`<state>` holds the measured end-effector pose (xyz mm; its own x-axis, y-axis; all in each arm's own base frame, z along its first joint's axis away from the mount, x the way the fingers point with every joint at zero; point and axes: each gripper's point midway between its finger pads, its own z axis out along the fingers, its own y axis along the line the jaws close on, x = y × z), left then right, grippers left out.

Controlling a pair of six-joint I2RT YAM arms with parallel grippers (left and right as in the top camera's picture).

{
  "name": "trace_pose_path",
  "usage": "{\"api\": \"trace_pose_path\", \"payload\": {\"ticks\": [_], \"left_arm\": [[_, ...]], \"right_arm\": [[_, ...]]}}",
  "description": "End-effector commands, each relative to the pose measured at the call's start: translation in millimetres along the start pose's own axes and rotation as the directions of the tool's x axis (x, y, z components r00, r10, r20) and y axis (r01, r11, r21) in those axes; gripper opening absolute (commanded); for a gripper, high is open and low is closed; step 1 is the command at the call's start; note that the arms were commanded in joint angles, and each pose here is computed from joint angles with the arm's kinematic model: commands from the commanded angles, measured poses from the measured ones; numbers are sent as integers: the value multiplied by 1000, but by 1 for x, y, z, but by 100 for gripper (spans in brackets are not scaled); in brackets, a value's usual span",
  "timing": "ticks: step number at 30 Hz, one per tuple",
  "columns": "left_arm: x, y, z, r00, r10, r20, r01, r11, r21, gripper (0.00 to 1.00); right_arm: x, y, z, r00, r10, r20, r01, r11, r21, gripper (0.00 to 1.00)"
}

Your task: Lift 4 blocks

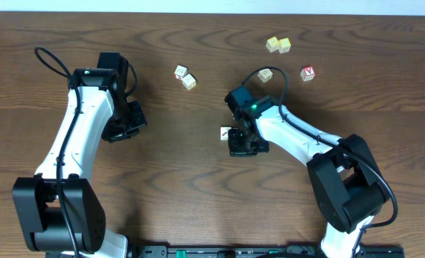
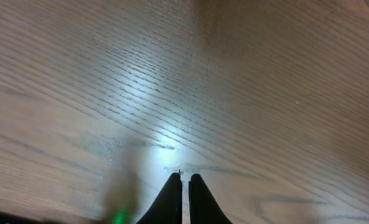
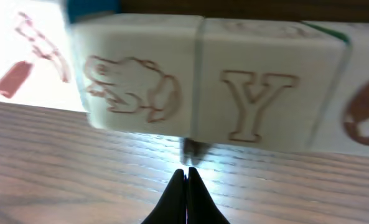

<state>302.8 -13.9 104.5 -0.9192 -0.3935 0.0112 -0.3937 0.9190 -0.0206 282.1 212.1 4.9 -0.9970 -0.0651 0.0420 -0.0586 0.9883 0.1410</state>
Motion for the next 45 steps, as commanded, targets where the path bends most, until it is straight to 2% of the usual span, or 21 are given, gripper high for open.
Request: {"api": "trace_pose_path", "payload": {"ticks": [1, 11, 45], "left_arm": [[0, 3, -1, 1000, -16, 6, 16, 1000, -10, 7], [0, 3, -1, 1000, -16, 6, 16, 1000, -10, 8], [0, 3, -1, 1000, -16, 6, 16, 1000, -10, 7]], "right_arm": [[-8, 7, -4, 998, -4, 63, 2, 999, 33, 1], [-21, 8, -4, 991, 1, 137, -9, 998, 56, 1], [-32, 13, -5, 984, 0, 180, -7, 999, 39, 1]]}}
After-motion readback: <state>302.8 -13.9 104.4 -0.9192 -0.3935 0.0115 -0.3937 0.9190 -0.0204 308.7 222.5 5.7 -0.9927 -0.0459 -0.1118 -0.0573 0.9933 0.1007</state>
